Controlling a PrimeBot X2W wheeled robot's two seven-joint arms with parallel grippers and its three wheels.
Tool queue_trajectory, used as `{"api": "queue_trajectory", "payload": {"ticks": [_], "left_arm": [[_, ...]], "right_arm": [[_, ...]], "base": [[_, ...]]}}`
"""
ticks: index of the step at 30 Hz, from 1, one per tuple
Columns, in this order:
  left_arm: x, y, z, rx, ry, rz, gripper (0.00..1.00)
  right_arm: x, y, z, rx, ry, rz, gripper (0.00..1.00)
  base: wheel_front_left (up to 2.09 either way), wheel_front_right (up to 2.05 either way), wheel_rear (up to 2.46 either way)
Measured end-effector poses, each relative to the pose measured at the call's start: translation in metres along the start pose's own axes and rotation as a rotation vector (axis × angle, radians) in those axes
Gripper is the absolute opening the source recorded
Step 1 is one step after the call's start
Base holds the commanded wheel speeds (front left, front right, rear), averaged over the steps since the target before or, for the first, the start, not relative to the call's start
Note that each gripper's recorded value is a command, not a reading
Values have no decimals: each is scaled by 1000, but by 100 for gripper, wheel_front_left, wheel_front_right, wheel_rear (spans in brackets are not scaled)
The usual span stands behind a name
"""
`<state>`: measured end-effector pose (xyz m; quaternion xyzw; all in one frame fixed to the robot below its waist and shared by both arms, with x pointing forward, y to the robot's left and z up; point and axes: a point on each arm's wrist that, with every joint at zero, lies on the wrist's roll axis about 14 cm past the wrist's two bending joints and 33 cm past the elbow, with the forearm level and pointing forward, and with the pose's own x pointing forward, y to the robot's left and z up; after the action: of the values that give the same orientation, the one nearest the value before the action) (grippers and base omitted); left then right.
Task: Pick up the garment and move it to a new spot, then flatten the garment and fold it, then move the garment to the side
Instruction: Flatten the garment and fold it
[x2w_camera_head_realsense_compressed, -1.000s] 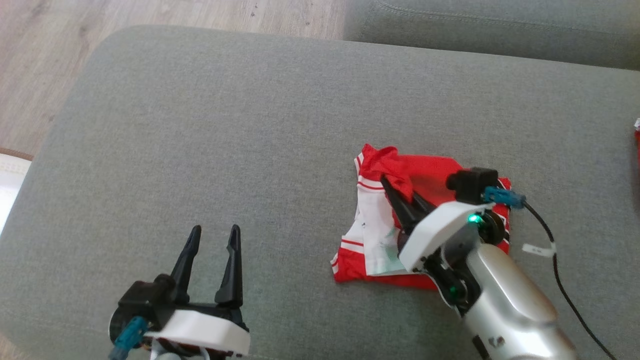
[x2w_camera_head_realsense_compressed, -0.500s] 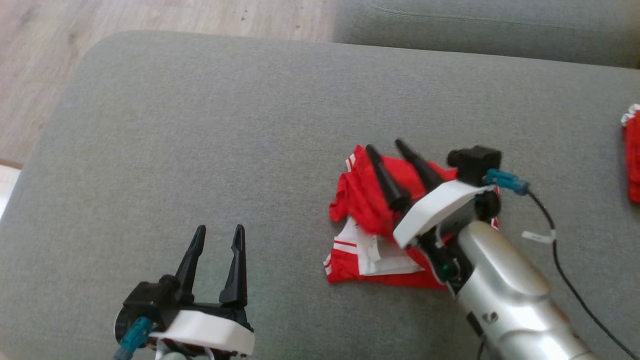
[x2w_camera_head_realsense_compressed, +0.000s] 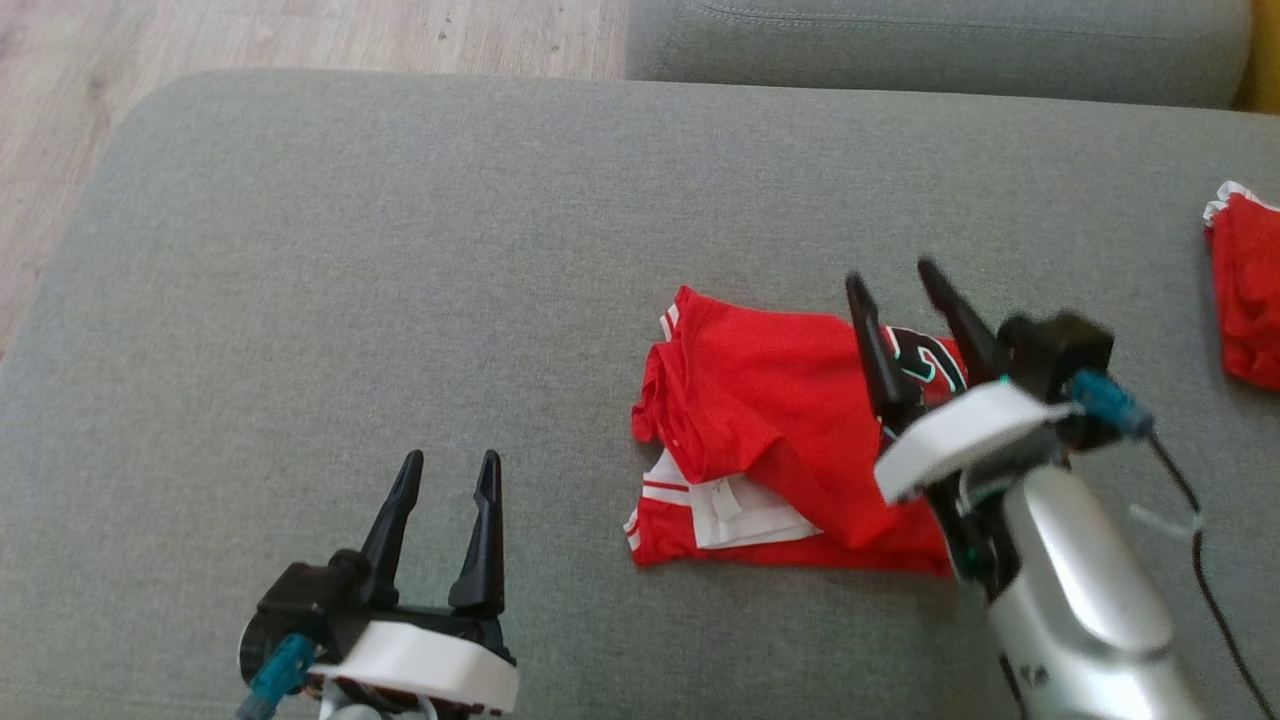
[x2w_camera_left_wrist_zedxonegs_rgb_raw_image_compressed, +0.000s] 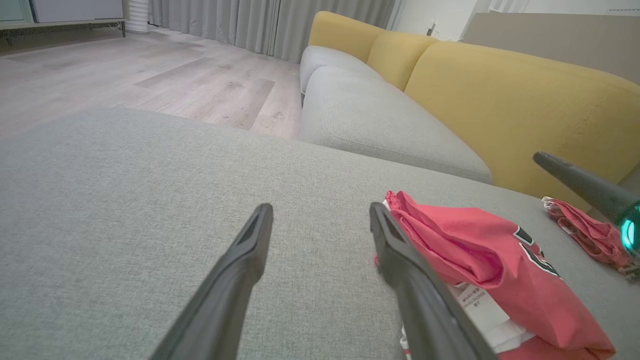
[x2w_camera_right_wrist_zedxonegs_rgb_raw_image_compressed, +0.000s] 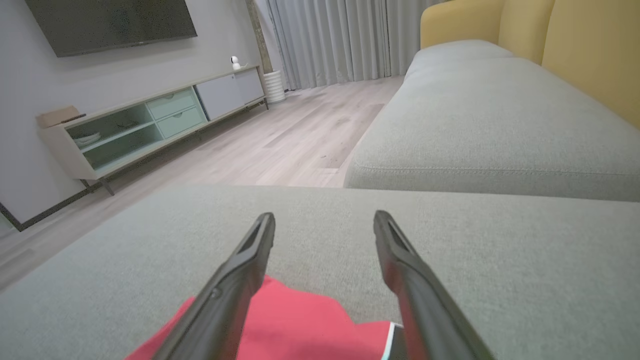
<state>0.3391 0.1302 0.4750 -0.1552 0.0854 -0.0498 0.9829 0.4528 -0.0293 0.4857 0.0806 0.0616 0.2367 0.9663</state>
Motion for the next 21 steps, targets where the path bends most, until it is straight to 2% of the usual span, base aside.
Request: {"api": "queue_trajectory", "payload": {"ticks": [3, 4, 5, 7, 8, 10, 21], "left_arm": [[1, 0, 0, 1, 1, 0, 100], [1, 0, 0, 1, 1, 0, 100], [1, 1, 0, 2, 1, 1, 100], [2, 1, 1, 4, -3, 2, 100], [3, 1, 3, 5, -7, 2, 100], [3, 3, 4, 6, -10, 6, 100], [-5, 12, 4, 7, -15, 36, 100]], "right_arm": [[-11, 2, -16, -3, 48, -1, 100], [-13, 5, -20, -11, 65, 5, 81], [-15, 8, -25, -18, 80, 15, 46], [-16, 17, -32, -33, 108, 41, 17], [-16, 23, -35, -38, 122, 59, 17], [-17, 35, -44, -52, 151, 98, 0], [-43, 112, -115, -94, 393, 353, 0]], "base": [[0, 0, 0], [0, 0, 0], [0, 0, 0], [0, 0, 0], [0, 0, 0], [0, 0, 0], [0, 0, 0]]}}
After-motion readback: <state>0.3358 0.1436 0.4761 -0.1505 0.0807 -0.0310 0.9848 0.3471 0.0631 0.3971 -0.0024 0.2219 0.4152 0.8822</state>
